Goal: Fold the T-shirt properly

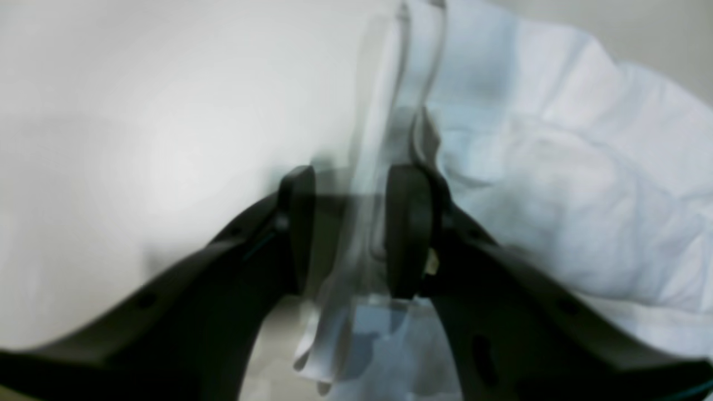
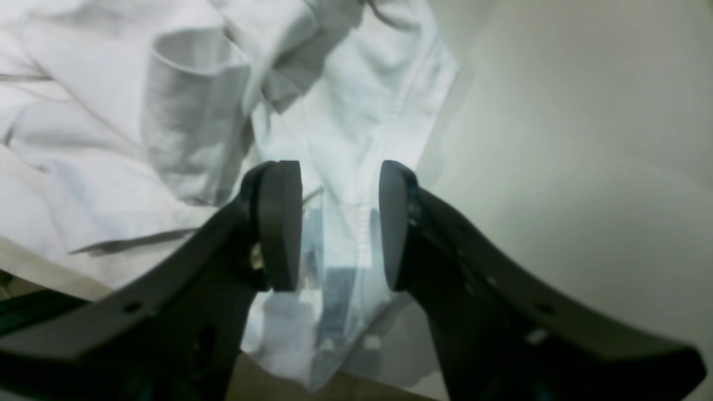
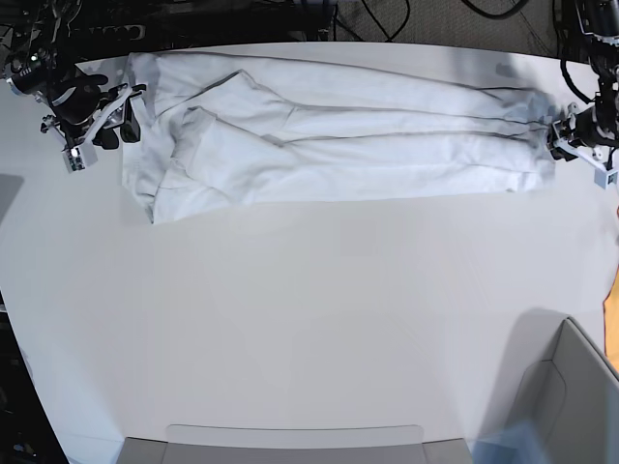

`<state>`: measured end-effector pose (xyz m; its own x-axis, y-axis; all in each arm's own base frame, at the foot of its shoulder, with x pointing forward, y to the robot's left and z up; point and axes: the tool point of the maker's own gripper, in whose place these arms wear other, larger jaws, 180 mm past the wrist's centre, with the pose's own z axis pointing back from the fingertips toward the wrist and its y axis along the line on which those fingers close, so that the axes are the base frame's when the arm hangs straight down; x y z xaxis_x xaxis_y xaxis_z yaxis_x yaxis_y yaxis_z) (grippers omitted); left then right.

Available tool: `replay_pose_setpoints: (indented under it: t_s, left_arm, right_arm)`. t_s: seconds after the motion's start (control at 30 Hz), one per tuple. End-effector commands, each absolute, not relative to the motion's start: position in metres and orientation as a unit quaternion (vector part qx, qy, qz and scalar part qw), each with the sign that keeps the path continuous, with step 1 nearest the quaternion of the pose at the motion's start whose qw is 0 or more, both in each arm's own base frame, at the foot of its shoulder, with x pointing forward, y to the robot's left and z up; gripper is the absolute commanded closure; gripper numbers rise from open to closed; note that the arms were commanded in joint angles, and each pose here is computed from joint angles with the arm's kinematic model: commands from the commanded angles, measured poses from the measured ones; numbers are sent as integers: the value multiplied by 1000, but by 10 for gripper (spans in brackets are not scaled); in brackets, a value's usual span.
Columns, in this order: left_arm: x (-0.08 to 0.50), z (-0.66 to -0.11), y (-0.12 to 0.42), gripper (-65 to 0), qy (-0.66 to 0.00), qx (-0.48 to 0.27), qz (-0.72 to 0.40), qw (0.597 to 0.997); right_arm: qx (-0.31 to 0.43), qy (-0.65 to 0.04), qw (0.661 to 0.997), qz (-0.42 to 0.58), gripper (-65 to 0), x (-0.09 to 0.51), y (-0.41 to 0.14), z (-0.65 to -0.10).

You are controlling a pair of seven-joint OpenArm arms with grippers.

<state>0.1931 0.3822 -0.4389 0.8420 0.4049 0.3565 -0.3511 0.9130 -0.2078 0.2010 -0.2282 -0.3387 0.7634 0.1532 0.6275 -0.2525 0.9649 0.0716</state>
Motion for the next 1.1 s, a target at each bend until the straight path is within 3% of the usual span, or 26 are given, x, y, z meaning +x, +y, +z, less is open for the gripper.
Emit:
replay_pose_setpoints:
  t_s: [0.0,0.17,0.27,0.33,0.5,0.7,1.07]
  left_arm:
    - [175,-452,376,-226,-162,-62,199,965]
    - [161,-469,343,-215,-133,-102,149,974]
    - [156,-471,319,-122,-121,-141,55,981]
    - [154,-470,313,-2,-123,-153,33,980]
    - [149,-472,322,0,-127,-158,38,979]
    - [169,-423,397,0,-232,-112,136,957]
    - [163,-364,440,0,-270,-72,154,948]
  right_arm:
    - [73,-341,930,116,-235,207,-230,-331]
    - [73,-340,931,114,-235,207,-232,-332]
    - [71,-341,931,112,-235,207,-233,-332]
    - [69,-341,931,113,-235,208,-235,-331]
    - [66,-340,931,117,-235,208,-236,-330]
    - [66,-342,930,118,-235,209,-236,-329]
    - [65,-345,929,118,-235,211,-236,-327]
